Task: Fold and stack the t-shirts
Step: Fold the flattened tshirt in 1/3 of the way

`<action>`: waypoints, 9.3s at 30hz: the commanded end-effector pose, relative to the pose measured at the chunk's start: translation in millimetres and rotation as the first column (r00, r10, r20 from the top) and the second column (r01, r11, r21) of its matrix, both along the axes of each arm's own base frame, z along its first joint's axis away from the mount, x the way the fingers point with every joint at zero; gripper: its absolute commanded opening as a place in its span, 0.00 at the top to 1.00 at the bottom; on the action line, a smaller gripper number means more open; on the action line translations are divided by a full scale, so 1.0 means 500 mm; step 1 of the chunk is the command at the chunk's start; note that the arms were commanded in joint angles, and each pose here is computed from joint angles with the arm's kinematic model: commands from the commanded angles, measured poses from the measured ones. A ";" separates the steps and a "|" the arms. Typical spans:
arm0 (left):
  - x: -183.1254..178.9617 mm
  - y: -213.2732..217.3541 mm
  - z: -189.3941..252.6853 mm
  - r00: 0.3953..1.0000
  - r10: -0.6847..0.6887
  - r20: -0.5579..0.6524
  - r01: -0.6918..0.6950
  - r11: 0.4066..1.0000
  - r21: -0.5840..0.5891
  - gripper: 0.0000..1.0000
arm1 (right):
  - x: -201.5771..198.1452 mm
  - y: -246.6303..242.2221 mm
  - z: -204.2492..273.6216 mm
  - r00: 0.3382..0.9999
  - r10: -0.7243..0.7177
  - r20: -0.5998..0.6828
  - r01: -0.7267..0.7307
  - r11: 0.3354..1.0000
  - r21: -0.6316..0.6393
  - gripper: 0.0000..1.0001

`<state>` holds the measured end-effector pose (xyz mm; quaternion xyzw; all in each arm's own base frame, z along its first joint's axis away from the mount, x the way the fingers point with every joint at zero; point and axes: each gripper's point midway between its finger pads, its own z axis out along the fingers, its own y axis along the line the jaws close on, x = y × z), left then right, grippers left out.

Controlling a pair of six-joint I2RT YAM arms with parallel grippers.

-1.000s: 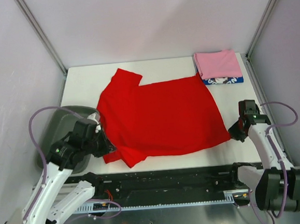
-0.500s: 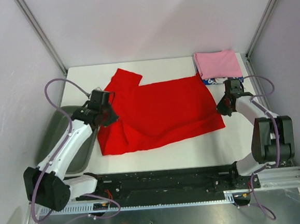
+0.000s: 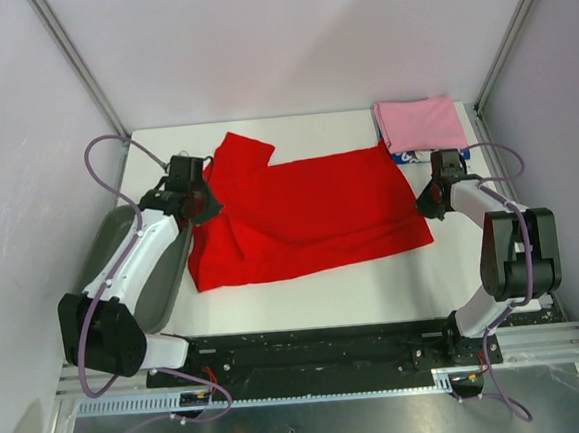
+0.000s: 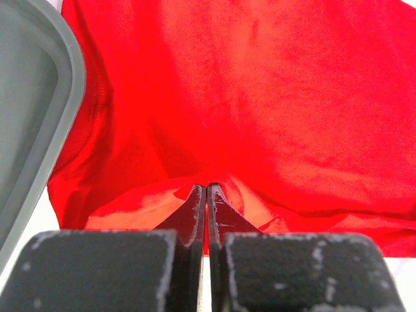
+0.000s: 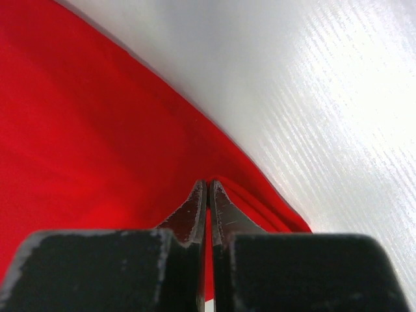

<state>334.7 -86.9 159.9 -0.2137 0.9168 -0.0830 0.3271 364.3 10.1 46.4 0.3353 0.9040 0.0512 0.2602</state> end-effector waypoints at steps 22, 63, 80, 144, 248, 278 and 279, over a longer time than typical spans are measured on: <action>0.063 0.045 0.034 0.997 0.036 0.070 -0.038 0.999 0.036 1.00 | 0.069 -0.022 0.035 0.993 -0.018 0.120 0.014 0.999 0.032 1.00; 0.022 0.111 -0.054 0.994 0.104 -0.040 -0.100 0.991 0.083 1.00 | 0.082 -0.016 0.043 0.990 0.030 0.139 -0.030 1.000 -0.001 1.00; 0.055 0.091 -0.065 0.996 0.065 -0.064 -0.062 0.997 0.049 1.00 | 0.003 -0.033 0.081 0.994 -0.015 0.107 0.016 1.000 -0.011 0.51; 0.090 0.149 -0.165 0.974 0.123 -0.191 -0.132 0.991 -0.033 0.55 | -0.255 -0.111 -0.073 0.936 -0.306 -0.176 0.315 0.949 0.023 1.00; -0.206 0.101 -0.195 0.983 0.107 -0.149 -0.088 0.988 0.126 0.84 | -0.255 0.207 -0.082 0.931 0.338 -0.138 -0.342 0.940 0.000 0.52; 0.045 -0.029 -0.171 0.987 -0.037 -0.155 0.030 0.998 -0.047 0.64 | -0.158 0.764 0.178 0.272 0.925 0.267 -0.828 0.366 -0.425 0.46; 0.045 -0.027 -0.174 0.987 -0.035 -0.157 0.028 0.998 -0.049 0.64 | -0.161 0.782 0.170 0.255 0.933 0.254 -0.832 0.346 -0.434 0.45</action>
